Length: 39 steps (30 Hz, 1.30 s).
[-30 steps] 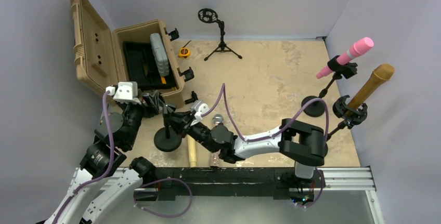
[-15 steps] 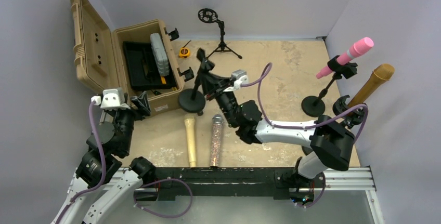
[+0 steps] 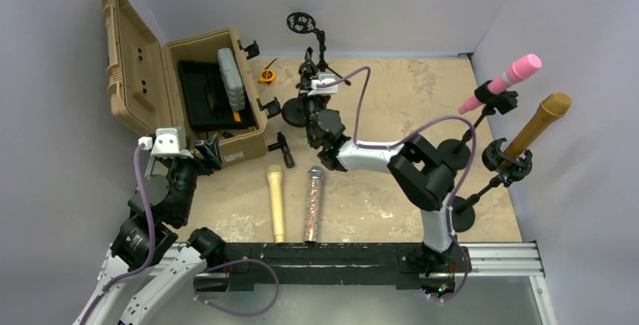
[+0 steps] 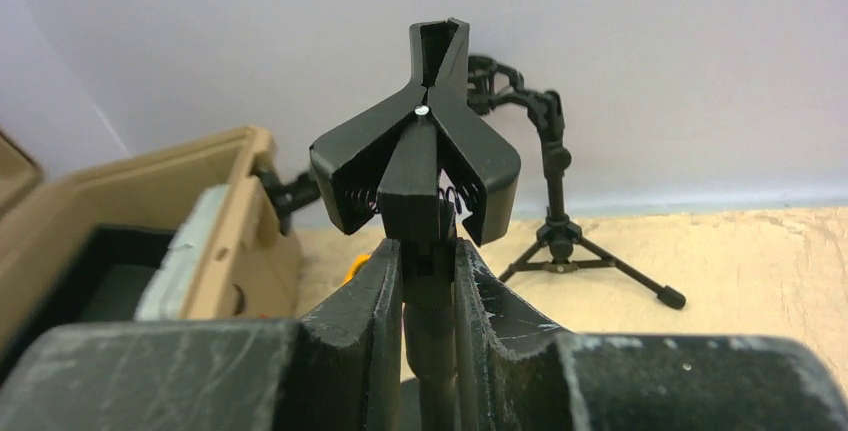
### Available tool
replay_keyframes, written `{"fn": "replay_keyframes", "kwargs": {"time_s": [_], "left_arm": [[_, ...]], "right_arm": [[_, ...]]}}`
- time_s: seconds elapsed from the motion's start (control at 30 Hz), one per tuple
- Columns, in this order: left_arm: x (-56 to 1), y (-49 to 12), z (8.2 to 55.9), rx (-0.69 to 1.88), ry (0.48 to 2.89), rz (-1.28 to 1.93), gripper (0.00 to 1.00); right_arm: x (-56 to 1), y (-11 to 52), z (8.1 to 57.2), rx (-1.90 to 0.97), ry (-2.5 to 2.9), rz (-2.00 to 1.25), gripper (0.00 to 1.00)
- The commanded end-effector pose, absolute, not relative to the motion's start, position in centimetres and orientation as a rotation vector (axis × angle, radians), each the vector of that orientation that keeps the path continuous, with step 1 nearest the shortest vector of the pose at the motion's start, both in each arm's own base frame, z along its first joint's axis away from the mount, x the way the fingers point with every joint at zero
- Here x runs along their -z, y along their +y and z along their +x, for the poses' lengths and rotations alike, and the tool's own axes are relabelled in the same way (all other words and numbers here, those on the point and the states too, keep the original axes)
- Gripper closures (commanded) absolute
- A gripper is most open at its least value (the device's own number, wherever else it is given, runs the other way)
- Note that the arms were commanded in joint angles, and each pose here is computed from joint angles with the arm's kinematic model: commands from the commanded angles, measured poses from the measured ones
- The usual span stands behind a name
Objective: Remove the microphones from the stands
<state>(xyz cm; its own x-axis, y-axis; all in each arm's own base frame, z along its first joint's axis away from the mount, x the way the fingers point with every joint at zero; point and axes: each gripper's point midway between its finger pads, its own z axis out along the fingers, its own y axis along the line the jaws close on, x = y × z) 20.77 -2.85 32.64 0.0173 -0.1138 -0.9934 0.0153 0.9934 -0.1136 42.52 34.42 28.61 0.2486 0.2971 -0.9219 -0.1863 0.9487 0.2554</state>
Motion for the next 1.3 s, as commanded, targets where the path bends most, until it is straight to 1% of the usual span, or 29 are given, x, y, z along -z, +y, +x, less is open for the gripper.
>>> {"fn": "replay_keyframes", "kwargs": {"time_s": [0.0,0.13,0.27,0.3,0.37,0.47,0.57,0.67,0.7,0.73,0.87,1.13,1.27], "left_arm": [[-33.7,-3.3,20.8,0.139,1.529,-0.082,0.39],[-33.6,-3.2,20.8,0.133,1.530,-0.085,0.39],[-33.5,-3.2,20.8,0.134,1.531,-0.085,0.39],[-33.5,-3.3,20.8,0.135,1.531,-0.084,0.39],[-33.5,-3.3,20.8,0.133,1.533,-0.085,0.39],[-33.4,-3.2,20.9,0.127,1.534,-0.087,0.39],[-33.4,-3.1,20.9,0.123,1.534,-0.088,0.39],[-33.4,-3.0,20.9,0.118,1.536,-0.089,0.39],[-33.5,-3.0,20.9,0.119,1.534,-0.090,0.39],[-33.5,-3.0,20.9,0.118,1.534,-0.090,0.39],[-33.4,-3.2,20.9,0.123,1.538,-0.087,0.39],[-33.3,-3.8,21.1,0.143,1.550,-0.072,0.39],[-33.2,-3.9,21.2,0.144,1.556,-0.067,0.39]], "right_arm": [[-31.8,34.4,45.2,-0.308,1.172,0.178,1.00],[-30.7,36.0,47.9,-0.262,1.164,0.162,1.00],[-29.2,37.0,49.5,-0.209,1.161,0.135,1.00],[-29.4,37.3,49.8,-0.205,1.152,0.133,0.99],[-28.8,37.7,50.3,-0.190,1.151,0.119,0.92],[-28.6,38.5,50.8,-0.194,1.156,0.087,0.76],[-28.5,39.4,50.6,-0.237,1.170,0.059,0.52],[-28.5,39.4,50.0,-0.289,1.199,0.056,0.32],[-28.6,39.2,49.5,-0.307,1.210,0.056,0.26],[-28.5,38.9,49.1,-0.322,1.222,0.051,0.24],[-28.0,37.2,47.0,-0.378,1.280,0.069,0.19],[-24.3,31.9,42.7,-0.372,1.425,0.124,0.17],[-23.6,29.2,42.0,-0.306,1.466,0.188,0.16]]}}
